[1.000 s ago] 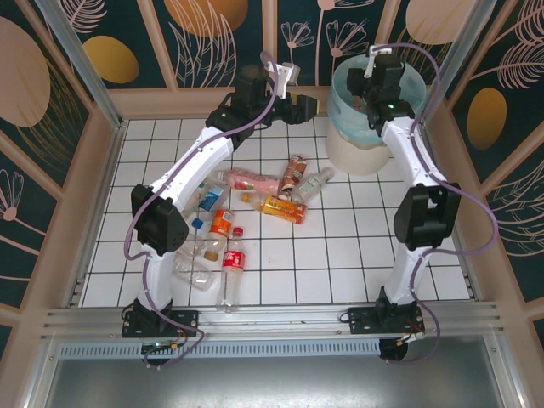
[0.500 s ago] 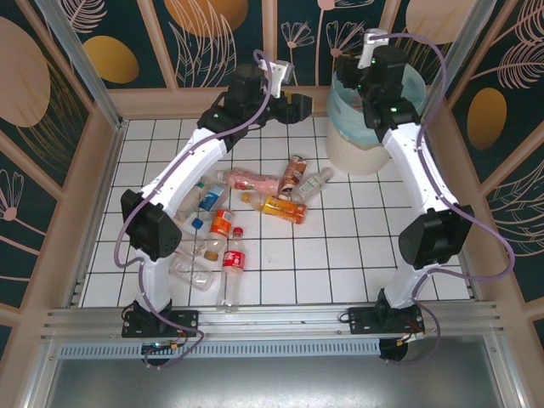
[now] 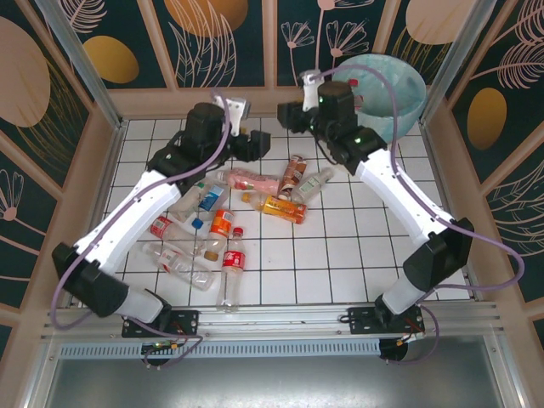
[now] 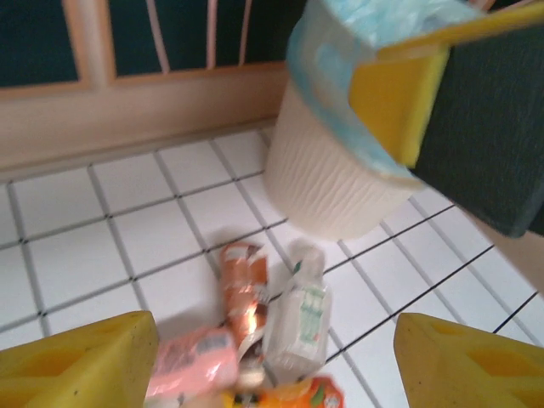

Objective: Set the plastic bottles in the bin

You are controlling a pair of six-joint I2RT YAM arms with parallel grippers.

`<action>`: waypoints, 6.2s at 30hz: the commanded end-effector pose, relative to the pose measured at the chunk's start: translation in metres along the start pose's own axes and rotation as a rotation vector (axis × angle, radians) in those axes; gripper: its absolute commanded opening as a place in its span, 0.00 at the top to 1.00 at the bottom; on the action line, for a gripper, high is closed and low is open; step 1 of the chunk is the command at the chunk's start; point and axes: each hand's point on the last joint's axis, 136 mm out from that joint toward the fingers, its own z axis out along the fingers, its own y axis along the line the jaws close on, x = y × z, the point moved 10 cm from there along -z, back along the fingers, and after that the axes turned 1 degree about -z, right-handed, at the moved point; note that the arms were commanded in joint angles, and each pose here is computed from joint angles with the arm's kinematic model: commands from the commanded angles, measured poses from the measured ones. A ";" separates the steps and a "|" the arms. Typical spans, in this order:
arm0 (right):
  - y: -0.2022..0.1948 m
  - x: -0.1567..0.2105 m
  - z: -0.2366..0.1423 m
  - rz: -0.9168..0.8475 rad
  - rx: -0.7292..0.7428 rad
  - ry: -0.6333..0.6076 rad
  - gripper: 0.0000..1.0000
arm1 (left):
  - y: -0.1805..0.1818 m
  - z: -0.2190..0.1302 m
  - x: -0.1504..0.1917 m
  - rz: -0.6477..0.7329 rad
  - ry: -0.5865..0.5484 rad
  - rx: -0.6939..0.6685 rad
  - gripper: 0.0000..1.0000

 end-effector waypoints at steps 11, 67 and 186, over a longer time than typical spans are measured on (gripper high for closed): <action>0.050 0.160 0.022 0.361 -0.283 0.494 0.55 | 0.029 -0.054 0.091 -0.088 0.311 -0.167 0.24; 0.090 0.287 0.097 0.444 -0.462 0.921 0.44 | 0.056 -0.063 0.187 -0.246 0.593 -0.288 0.24; -0.199 -0.087 -0.067 -0.168 0.639 -0.207 0.90 | -0.062 0.150 -0.090 -0.041 -0.208 0.489 0.33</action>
